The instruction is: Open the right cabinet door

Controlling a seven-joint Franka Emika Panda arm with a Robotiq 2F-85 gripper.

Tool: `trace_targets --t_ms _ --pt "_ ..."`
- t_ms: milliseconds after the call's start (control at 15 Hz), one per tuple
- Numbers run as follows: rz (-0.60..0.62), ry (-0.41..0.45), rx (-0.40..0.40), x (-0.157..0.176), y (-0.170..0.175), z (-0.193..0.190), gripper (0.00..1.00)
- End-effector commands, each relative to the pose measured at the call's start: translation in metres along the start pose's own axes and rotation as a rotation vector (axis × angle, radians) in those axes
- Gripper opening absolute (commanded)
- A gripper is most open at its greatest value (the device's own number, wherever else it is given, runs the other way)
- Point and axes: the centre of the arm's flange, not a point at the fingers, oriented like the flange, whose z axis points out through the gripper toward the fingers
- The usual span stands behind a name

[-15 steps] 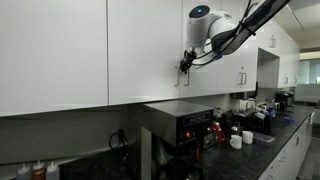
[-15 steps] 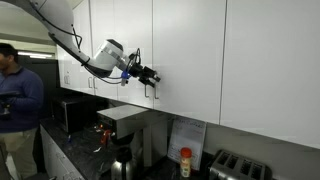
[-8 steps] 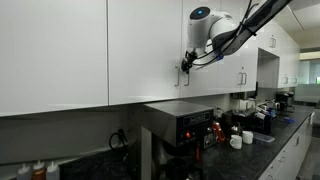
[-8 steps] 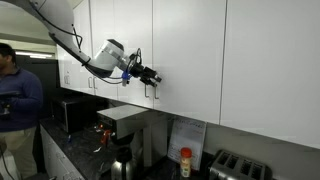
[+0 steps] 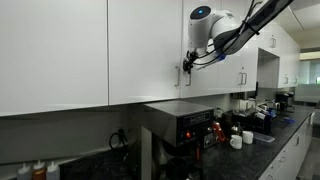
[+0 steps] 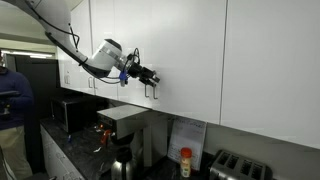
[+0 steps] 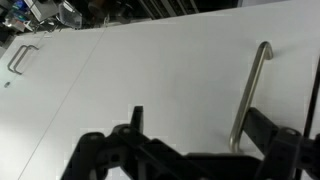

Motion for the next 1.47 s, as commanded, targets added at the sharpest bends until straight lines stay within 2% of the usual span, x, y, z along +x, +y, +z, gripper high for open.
trace_targets --t_ms 0,733,1267,1400 --pt "0.024 -0.016 -0.095 -0.022 0.037 -0.010 1.00" --pt "0.073 -0.031 -0.150 -0.054 0.078 -0.035 1.00" --pt "0.104 -0.037 -0.159 -0.078 0.106 -0.053 1.00" --pt "0.111 -0.045 -0.139 -0.084 0.116 -0.058 1.00"
